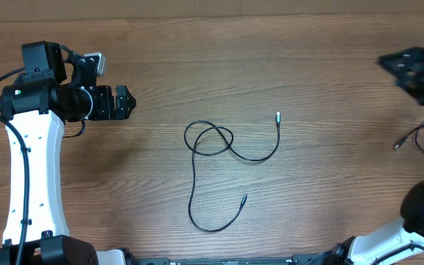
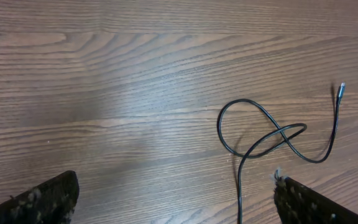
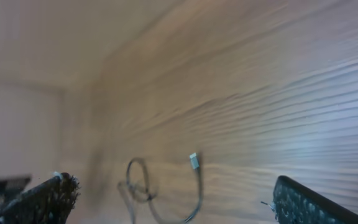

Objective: Untangle cables
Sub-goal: 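Move the right gripper to the last black cable and grasp it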

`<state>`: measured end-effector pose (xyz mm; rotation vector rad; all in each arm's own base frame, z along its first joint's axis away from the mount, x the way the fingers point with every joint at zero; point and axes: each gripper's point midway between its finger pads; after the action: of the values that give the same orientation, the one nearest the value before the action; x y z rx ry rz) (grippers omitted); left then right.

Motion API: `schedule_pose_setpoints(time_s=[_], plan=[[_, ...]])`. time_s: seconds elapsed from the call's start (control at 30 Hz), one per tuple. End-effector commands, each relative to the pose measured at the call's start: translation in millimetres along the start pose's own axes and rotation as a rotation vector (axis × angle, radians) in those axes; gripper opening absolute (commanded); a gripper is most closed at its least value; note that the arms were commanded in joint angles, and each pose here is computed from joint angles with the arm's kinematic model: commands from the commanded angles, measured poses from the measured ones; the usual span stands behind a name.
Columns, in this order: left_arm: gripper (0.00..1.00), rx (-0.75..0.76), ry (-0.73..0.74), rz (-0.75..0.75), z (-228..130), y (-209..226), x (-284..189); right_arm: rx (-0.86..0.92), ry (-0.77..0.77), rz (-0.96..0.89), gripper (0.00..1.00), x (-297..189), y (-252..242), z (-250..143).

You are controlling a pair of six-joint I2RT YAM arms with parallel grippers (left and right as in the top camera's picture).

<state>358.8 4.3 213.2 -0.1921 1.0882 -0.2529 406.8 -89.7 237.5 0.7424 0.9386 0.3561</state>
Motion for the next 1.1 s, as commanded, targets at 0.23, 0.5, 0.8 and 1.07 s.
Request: schedule_pose_setpoints(time_s=[0.23,0.5,0.8,1.07], plan=[[1.00,0.026,-0.016,0.006,4.8,0.6,-4.1,-0.181,0.321,0.043,1.00,102.5,76.6,-82.2],[1.00,0.026,-0.015,0.006,4.7,0.6,-4.1,-0.454,0.492,-0.050,1.00,168.6,97.7,-153.0],[1.00,0.026,-0.015,0.006,4.7,0.6,-4.1,-0.802,0.639,0.082,1.00,218.6,115.5,-247.5],[1.00,0.026,-0.015,0.006,4.7,0.6,-4.1,-0.907,0.586,0.136,1.00,247.7,113.7,-272.0]])
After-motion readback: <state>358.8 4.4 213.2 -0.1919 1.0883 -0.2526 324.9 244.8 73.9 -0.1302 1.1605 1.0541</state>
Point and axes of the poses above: each gripper's point midway between its finger pads, its own x axis out along the fingers, its own y axis along the line the jaws close on, z = x × y, and after that the axes turned 1 degree about x, right-handed
